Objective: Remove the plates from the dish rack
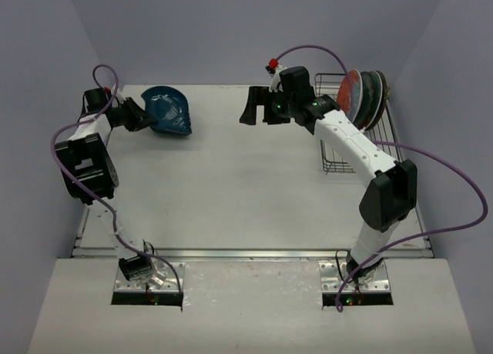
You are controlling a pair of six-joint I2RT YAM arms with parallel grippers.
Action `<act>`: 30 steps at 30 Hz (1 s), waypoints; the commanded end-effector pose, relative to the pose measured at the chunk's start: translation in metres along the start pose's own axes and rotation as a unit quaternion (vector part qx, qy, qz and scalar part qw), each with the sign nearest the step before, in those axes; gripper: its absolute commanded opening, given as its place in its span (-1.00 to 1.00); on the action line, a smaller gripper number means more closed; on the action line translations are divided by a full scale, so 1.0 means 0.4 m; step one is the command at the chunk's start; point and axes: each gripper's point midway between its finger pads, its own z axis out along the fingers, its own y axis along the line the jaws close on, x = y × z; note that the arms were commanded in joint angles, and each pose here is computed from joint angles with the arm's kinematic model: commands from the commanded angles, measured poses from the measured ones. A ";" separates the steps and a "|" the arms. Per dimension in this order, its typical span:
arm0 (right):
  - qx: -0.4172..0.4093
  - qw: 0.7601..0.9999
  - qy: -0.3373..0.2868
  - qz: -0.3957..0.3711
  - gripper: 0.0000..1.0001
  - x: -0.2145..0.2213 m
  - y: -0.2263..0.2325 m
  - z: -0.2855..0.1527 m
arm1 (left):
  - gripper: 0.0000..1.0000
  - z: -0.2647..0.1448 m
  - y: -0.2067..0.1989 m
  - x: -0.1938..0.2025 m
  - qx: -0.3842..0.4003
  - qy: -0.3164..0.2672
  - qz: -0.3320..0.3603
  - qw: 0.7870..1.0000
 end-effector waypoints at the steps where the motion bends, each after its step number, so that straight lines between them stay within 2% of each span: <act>1: -0.003 0.999 -0.031 -0.011 0.98 -0.043 0.008 -0.038 | -1.00 -0.012 -0.057 -0.104 0.037 -0.040 0.040 0.998; 10: -0.005 1.000 -0.027 -0.009 0.98 -0.039 0.004 -0.035 | -1.00 0.032 0.007 -0.141 0.035 -0.047 -0.002 0.998; 24: -0.009 1.000 -0.023 -0.009 0.98 -0.035 0.000 -0.037 | -0.99 0.083 0.067 -0.171 0.017 -0.036 -0.018 0.999; 26: -0.010 1.000 -0.025 -0.010 0.98 -0.039 0.003 -0.039 | -0.94 0.083 0.070 -0.173 0.014 -0.034 -0.016 0.999; 30: -0.011 1.000 -0.025 -0.008 0.98 -0.041 0.001 -0.041 | -0.63 0.080 0.070 -0.176 0.008 -0.033 -0.007 0.999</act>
